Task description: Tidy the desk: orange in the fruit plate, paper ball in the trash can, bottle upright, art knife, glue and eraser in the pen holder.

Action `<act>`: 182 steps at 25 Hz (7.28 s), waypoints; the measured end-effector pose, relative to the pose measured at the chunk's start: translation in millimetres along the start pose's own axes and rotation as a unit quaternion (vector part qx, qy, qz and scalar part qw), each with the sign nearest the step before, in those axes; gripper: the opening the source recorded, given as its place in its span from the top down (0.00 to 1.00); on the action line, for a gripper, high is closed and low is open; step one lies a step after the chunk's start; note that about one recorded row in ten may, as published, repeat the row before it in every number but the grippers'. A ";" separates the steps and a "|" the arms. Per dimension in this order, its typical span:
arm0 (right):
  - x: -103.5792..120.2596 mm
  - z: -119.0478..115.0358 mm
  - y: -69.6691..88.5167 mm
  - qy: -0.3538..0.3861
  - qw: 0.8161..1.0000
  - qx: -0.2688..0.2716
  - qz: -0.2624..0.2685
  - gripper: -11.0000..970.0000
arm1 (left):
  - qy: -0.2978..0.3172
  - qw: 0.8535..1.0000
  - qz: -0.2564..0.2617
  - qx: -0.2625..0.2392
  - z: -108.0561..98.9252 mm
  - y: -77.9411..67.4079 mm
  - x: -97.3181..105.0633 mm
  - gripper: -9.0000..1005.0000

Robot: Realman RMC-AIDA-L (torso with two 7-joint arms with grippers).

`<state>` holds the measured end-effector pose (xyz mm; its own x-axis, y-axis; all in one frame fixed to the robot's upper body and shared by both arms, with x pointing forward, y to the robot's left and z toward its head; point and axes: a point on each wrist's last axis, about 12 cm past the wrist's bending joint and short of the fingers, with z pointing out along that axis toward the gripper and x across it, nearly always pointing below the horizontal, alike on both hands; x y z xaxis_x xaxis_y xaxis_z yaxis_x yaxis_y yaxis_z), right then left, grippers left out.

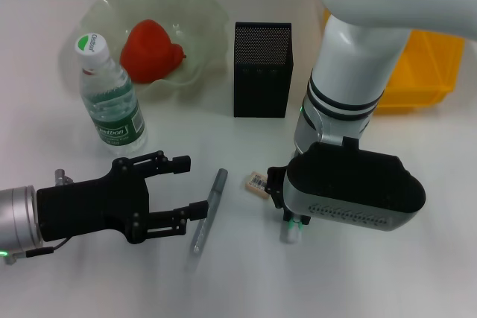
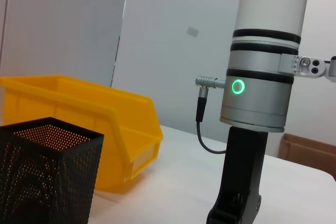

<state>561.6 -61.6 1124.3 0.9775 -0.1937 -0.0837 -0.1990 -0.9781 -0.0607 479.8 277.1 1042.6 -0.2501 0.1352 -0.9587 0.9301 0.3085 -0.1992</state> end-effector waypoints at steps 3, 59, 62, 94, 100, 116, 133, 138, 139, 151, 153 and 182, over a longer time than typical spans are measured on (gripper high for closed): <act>-0.2 -0.1 -0.2 0.001 1.000 0.000 -0.001 0.81 | 0.001 1.000 0.000 -0.001 0.0 0.0 0.3 0.22; 32.8 -82.1 53.9 -0.172 0.935 0.178 0.255 0.81 | -0.011 1.000 0.002 -0.002 -12.2 2.1 -5.2 0.22; 36.0 -80.0 67.6 -0.207 0.910 0.216 0.287 0.81 | -0.014 1.000 0.003 -0.004 -15.0 1.3 -4.7 0.22; 34.3 -1.4 132.8 -0.426 0.592 0.412 0.546 0.81 | -0.053 0.996 -0.002 -0.072 -13.0 1.9 2.1 0.22; 24.9 5.7 150.3 -0.456 0.543 0.435 0.556 0.81 | -0.044 0.995 -0.008 -0.088 -9.2 1.4 10.4 0.22; 2.8 39.0 164.3 -0.447 0.491 0.534 0.524 0.81 | -0.048 0.996 -0.004 -0.073 -5.0 -0.1 7.8 0.22; -1.0 35.6 166.1 -0.244 0.592 0.696 0.326 0.81 | -0.043 0.996 -0.012 -0.078 -3.7 6.2 4.2 0.22; 2.0 33.5 162.7 -0.218 0.599 0.708 0.304 0.81 | -0.045 0.996 -0.017 -0.081 -4.1 7.1 3.9 0.22; 3.0 33.1 161.1 -0.212 0.600 0.711 0.300 0.81 | -0.045 0.996 -0.017 -0.081 -4.1 7.1 3.9 0.22; 21.6 32.8 134.4 -0.190 0.592 0.712 0.327 0.81 | -0.040 0.996 -0.021 -0.081 -4.5 4.7 7.4 0.22; 26.0 33.3 131.5 -0.197 0.587 0.703 0.349 0.81 | -0.041 0.996 -0.021 -0.080 -4.8 3.7 7.9 0.22; 60.0 34.2 119.7 -0.327 0.431 0.607 0.582 0.78 | -0.044 0.997 -0.005 -0.062 -8.0 3.1 2.6 0.22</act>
<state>594.0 -187.7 1078.0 0.0170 -0.0487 -0.9987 -0.8059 0.5905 -0.0426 479.9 285.9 1041.1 -0.2293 0.0507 -0.9720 0.8864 0.4234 -0.1871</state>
